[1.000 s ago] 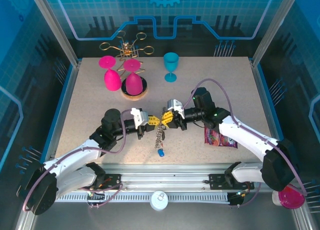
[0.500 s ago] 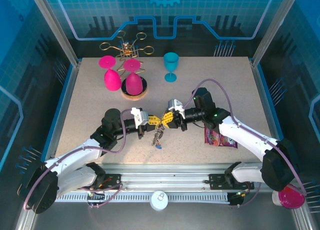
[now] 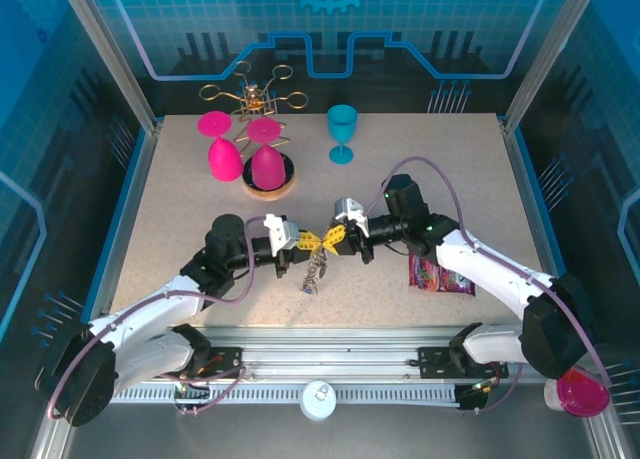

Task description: Put the keys on the keyring

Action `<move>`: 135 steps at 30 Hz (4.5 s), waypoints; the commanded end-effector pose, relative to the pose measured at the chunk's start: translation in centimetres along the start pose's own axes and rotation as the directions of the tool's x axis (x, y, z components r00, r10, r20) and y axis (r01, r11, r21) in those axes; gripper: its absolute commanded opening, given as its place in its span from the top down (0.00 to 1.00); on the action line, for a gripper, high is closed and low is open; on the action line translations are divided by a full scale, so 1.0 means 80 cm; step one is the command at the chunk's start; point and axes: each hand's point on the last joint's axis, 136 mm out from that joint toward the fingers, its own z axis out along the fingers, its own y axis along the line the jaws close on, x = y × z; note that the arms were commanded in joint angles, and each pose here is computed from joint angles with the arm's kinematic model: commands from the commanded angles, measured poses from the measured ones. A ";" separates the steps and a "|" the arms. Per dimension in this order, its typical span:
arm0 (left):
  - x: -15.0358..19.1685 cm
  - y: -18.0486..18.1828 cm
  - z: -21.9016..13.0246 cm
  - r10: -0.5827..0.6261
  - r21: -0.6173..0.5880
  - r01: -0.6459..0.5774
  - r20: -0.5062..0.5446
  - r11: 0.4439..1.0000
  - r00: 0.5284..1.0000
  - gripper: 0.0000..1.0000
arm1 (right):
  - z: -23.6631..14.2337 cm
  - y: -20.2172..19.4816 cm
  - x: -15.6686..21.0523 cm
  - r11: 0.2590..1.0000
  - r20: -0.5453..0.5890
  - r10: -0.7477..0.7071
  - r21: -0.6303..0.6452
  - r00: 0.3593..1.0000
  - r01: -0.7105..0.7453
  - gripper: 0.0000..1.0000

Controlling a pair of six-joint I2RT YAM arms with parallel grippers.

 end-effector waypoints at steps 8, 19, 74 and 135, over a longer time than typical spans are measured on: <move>0.020 0.004 -0.006 0.103 0.026 -0.099 -0.248 0.995 0.963 0.93 | 0.015 0.022 -0.005 0.989 -0.246 -0.141 -0.066 0.959 0.129 1.00; -0.006 0.008 -0.009 0.100 -0.040 -0.105 -0.109 0.994 0.989 1.00 | -0.013 -0.007 -0.019 0.989 -0.095 -0.074 0.120 0.993 0.085 0.69; -0.045 0.024 -0.008 0.018 -0.118 -0.003 0.128 0.993 0.992 1.00 | 0.006 -0.031 0.005 0.961 -0.142 -0.053 0.262 0.989 0.089 1.00; 0.046 0.181 -0.230 -0.164 -0.963 0.223 0.198 0.152 0.966 0.01 | 0.067 -0.119 0.169 0.885 -0.641 -0.007 0.354 0.767 0.304 1.00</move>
